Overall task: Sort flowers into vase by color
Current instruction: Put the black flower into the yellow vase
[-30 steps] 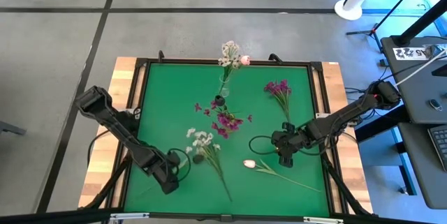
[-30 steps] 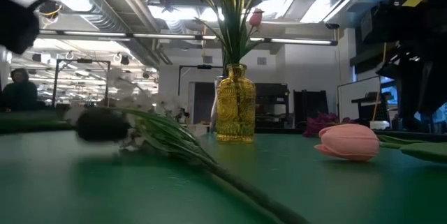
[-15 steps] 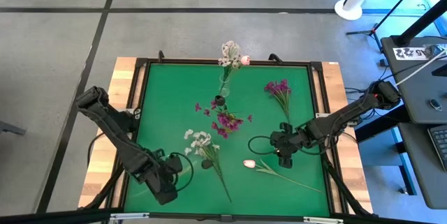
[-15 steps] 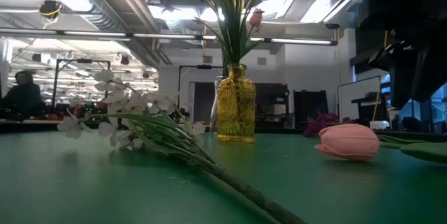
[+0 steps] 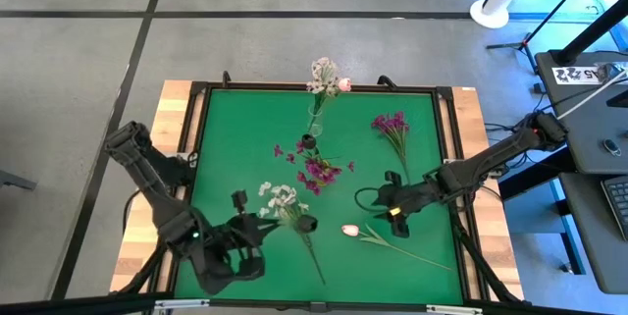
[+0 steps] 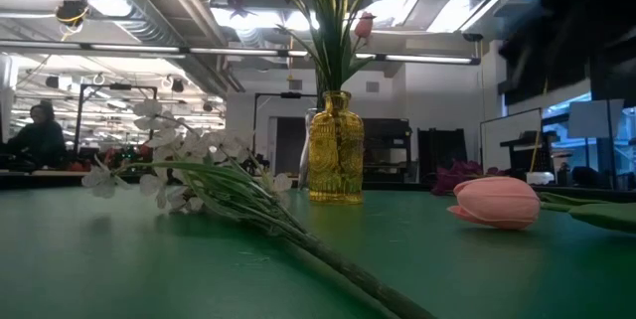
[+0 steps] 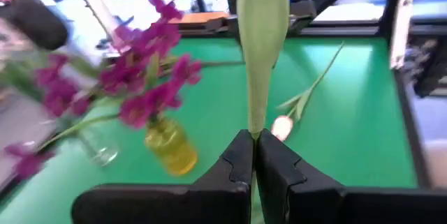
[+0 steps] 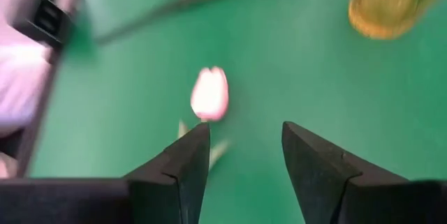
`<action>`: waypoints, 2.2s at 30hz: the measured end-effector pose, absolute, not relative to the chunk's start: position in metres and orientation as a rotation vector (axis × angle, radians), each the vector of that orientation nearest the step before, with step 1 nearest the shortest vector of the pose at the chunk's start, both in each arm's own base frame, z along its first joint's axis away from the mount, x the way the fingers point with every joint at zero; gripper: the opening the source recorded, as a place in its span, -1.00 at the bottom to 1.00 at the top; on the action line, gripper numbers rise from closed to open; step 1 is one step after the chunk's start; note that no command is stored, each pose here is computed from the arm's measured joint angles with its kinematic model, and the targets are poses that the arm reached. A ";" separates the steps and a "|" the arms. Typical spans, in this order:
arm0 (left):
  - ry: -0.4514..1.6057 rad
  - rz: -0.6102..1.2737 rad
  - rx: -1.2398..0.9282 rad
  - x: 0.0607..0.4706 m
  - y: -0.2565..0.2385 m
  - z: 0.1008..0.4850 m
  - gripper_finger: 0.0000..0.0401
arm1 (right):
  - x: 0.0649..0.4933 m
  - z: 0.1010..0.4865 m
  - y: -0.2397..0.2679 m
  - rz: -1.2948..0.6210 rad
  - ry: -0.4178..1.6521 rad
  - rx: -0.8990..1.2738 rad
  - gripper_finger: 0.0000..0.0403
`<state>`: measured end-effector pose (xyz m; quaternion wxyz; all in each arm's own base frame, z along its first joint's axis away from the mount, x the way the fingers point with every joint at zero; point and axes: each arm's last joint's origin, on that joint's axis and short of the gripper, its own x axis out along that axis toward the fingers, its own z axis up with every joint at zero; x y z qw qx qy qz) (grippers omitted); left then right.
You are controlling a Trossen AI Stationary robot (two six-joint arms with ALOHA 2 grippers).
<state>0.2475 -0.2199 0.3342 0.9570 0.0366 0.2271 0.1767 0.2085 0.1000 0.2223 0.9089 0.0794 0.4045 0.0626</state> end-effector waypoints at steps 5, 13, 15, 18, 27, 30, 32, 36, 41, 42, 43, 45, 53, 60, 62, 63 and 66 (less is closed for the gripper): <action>0.386 0.125 -0.027 0.288 -0.210 0.355 -1.00 | 0.204 0.242 0.097 0.162 0.704 0.147 -0.11; 0.060 0.092 0.086 0.326 -0.176 0.394 -1.00 | 0.200 0.251 0.095 0.185 0.638 0.127 -0.11; 0.020 0.083 0.099 0.332 -0.166 0.399 -1.00 | 0.200 0.251 0.095 0.186 0.638 0.126 -0.11; 0.016 0.075 0.093 0.340 -0.150 0.399 -1.00 | 0.200 0.251 0.095 0.187 0.638 0.124 -0.11; -0.098 0.072 0.084 0.323 -0.129 0.430 -1.00 | 0.201 0.252 0.096 0.190 0.626 0.128 -0.11; -0.122 0.050 0.116 0.304 -0.135 0.438 -1.00 | 0.202 0.255 0.096 0.199 0.594 0.131 -0.11; -0.118 0.062 0.115 0.293 -0.136 0.436 -1.00 | 0.203 0.257 0.097 0.208 0.571 0.122 -0.11; -0.094 0.121 0.076 0.277 -0.127 0.415 -1.00 | 0.205 0.260 0.098 0.220 0.536 0.112 -0.11; -0.181 0.079 0.024 0.249 -0.126 0.396 -1.00 | 0.205 0.260 0.098 0.227 0.537 0.110 -0.11; -0.186 0.075 0.019 0.243 -0.125 0.393 -1.00 | 0.205 0.260 0.098 0.230 0.537 0.110 -0.11; -0.184 0.079 0.010 0.237 -0.125 0.387 -1.00 | 0.205 0.260 0.098 0.230 0.537 0.109 -0.11; -0.175 0.099 -0.004 0.229 -0.127 0.374 -1.00 | 0.205 0.260 0.098 0.233 0.534 0.097 -0.11; -0.184 0.152 -0.058 0.210 -0.130 0.312 -1.00 | 0.206 0.261 0.096 0.180 0.498 0.038 -0.11; -0.241 0.156 -0.103 0.197 -0.120 0.269 -1.00 | 0.207 0.261 0.096 0.175 0.497 0.031 -0.11; -0.267 0.165 -0.126 0.192 -0.116 0.262 -1.00 | 0.207 0.261 0.096 0.175 0.497 0.031 -0.11; -0.275 0.173 -0.133 0.190 -0.113 0.258 -1.00 | 0.207 0.261 0.096 0.173 0.497 0.030 -0.11; -0.281 0.205 -0.137 0.188 -0.106 0.249 -1.00 | 0.207 0.261 0.095 0.145 0.491 0.024 -0.11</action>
